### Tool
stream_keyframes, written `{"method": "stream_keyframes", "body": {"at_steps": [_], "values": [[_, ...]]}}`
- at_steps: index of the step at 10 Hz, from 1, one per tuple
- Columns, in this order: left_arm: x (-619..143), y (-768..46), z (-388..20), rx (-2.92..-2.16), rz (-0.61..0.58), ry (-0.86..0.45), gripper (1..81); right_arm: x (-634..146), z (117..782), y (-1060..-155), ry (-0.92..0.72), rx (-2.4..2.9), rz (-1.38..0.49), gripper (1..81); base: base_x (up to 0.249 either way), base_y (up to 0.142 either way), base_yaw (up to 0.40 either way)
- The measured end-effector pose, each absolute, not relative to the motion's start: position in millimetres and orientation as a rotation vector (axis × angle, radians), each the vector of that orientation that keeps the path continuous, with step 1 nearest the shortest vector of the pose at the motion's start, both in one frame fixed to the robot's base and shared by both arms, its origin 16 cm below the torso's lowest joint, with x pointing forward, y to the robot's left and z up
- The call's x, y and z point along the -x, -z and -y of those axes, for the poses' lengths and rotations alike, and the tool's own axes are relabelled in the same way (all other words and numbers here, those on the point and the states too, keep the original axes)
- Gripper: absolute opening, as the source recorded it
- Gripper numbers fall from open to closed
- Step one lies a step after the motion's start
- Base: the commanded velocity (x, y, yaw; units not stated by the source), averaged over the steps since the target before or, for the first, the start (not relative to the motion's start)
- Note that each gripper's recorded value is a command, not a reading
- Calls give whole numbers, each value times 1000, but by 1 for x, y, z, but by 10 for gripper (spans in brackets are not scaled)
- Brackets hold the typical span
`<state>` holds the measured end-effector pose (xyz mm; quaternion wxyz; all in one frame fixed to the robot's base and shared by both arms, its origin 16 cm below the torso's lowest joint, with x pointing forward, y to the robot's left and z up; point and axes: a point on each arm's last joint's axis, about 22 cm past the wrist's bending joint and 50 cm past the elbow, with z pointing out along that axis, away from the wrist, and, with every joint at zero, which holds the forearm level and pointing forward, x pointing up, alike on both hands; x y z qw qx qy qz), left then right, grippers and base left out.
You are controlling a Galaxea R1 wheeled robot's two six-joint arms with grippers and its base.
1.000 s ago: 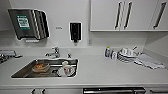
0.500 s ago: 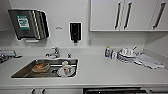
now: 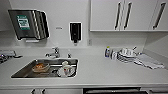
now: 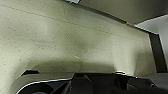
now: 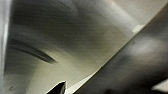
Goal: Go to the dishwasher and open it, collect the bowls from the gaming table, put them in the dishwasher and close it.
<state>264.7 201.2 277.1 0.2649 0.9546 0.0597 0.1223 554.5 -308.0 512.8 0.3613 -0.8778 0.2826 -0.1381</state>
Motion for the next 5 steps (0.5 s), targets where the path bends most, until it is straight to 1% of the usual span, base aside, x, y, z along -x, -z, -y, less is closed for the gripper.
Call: {"method": "stream_keyframes", "body": {"at_steps": [5], "values": [[-265,-278,-201,-2579,-160,-334,811,-539,308,-502,402,2267,-707,811,0,0,0]]}}
